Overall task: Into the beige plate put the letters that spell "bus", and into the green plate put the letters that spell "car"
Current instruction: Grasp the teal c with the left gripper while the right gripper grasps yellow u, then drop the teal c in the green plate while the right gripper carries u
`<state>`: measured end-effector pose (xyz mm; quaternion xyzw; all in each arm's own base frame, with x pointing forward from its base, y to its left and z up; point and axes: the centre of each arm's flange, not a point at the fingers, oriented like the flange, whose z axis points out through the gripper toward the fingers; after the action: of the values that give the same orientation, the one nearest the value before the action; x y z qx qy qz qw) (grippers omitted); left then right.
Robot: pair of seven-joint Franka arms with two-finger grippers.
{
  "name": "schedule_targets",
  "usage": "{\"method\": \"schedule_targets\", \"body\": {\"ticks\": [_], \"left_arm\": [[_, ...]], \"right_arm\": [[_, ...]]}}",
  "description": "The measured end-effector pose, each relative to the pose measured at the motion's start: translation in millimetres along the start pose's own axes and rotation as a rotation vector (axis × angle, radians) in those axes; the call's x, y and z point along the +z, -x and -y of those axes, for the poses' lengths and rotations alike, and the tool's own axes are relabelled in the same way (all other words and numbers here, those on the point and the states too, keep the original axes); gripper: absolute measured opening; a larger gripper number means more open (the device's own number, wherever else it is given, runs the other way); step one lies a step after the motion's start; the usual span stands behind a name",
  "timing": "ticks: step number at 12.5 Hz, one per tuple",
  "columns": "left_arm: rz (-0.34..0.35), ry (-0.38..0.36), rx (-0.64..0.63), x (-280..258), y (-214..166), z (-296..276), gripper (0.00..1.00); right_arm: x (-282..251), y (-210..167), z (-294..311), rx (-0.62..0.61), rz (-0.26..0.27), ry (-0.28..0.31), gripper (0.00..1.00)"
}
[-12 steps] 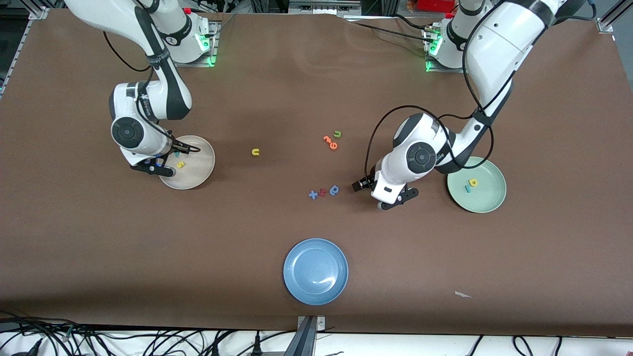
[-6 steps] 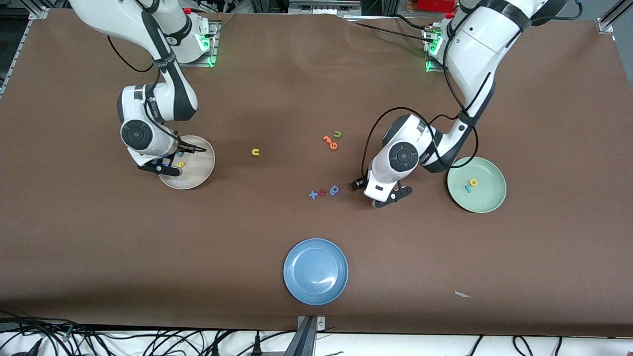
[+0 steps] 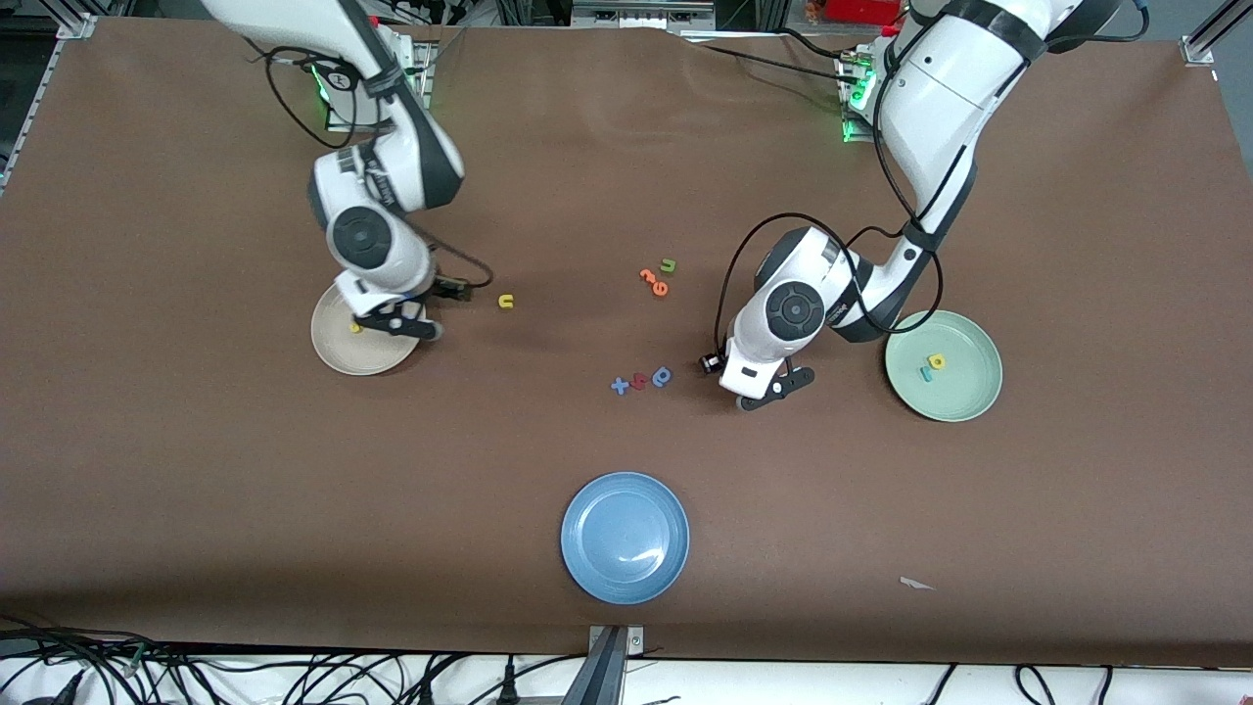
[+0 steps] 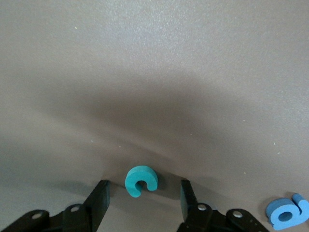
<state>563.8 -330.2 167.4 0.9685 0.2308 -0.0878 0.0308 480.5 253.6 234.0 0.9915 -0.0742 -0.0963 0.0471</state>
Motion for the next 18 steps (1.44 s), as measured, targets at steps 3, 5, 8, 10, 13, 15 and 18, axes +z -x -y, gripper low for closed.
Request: {"method": "schedule_targets", "body": {"ticks": [3, 5, 8, 10, 13, 15, 18], "left_arm": [[-0.001, 0.001, -0.001, -1, 0, 0, 0.62], [-0.005, 0.005, -0.002, -4, -1, -1, 0.41], [-0.007, 0.005, -0.001, -5, -2, -1, 0.27], [-0.017, 0.0, 0.01, -5, -2, -1, 0.27], [-0.05, 0.009, -0.002, -22, -23, 7, 0.27], [-0.061, -0.006, 0.014, -58, -49, 27, 0.27], [-0.022, -0.071, 0.089, -107, -96, 90, 0.27]], "right_arm": [[-1, 19, 35, -0.046, -0.025, -0.029, 0.65], [10, 20, 41, -0.098, -0.031, -0.034, 0.65], [34, 18, 48, -0.2, -0.046, -0.046, 0.61], [47, 19, 55, -0.216, -0.058, -0.058, 0.56], [56, 19, 57, -0.23, -0.055, -0.057, 0.5], [56, 19, 58, -0.235, -0.055, -0.058, 0.47], [59, 22, 62, -0.245, -0.059, -0.064, 0.44]]}}
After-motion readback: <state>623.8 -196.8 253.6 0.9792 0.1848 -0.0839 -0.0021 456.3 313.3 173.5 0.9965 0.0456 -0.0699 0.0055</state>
